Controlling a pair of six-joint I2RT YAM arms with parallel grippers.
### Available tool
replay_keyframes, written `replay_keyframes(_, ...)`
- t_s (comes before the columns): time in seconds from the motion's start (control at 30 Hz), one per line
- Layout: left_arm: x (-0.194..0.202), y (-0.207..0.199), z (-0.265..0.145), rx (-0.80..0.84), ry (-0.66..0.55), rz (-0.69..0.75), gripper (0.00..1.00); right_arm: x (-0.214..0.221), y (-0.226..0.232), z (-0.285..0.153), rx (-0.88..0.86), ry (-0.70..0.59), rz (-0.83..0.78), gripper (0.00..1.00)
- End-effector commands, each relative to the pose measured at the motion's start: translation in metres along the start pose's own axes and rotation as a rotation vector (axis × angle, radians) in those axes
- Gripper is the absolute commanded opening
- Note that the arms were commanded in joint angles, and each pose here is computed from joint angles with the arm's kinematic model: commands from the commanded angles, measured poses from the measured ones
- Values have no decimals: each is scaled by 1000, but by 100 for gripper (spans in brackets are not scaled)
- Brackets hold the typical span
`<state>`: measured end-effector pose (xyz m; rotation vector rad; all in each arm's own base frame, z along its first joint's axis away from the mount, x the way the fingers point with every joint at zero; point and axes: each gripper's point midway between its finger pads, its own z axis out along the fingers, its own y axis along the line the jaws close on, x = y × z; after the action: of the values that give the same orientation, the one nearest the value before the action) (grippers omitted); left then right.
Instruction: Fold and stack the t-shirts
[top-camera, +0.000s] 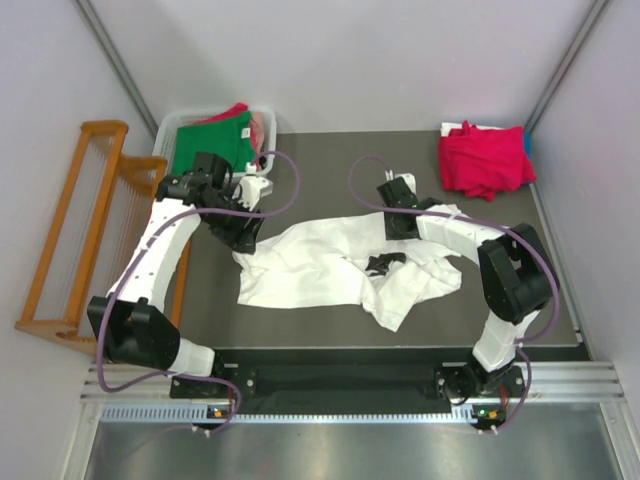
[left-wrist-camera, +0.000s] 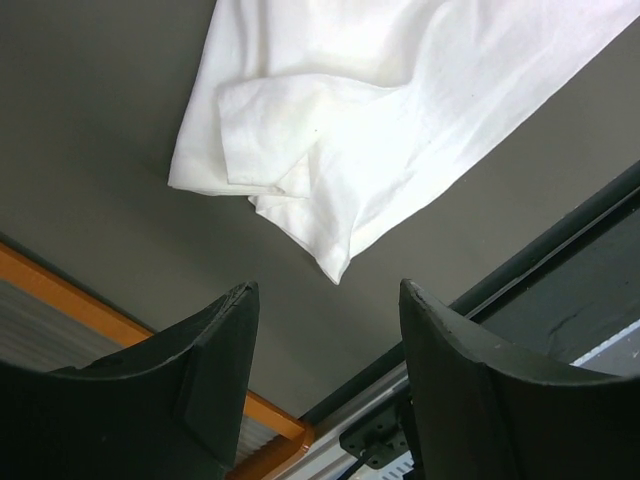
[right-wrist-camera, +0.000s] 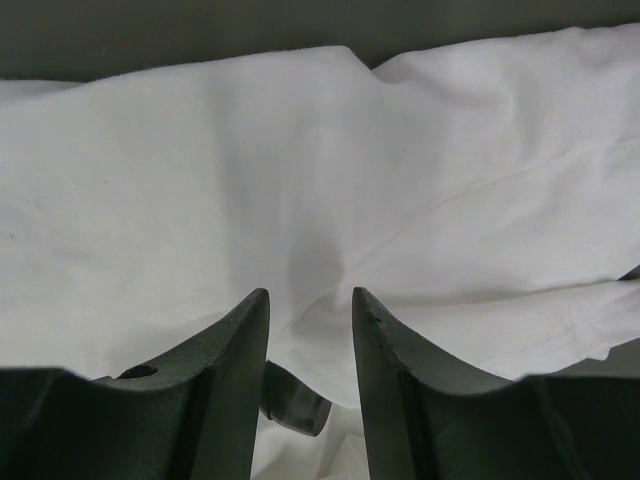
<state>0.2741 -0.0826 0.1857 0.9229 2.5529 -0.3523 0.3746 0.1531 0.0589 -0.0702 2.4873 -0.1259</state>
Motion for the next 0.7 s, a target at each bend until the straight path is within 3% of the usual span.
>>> replay_keyframes(0.0, -12, -3, -12, -7, -53, 49, 63, -31, -4, -18, -5, -86, 43, 40)
replay_keyframes(0.27, -22, 1, 18, -24, -64, -25, 64, -32, -5, -17, 2, -94, 48, 40)
replay_keyframes(0.37, -12, 20, 51, -87, -6, -103, 67, -38, -3, -20, -14, -110, 57, 40)
replay_keyframes(0.47, 13, 60, 87, -219, 139, -145, 67, -42, 5, -24, -48, -123, 65, 40)
replay_keyframes(0.67, 14, 79, 136, -177, 220, -157, 59, -40, 7, -27, -39, -123, 51, 40)
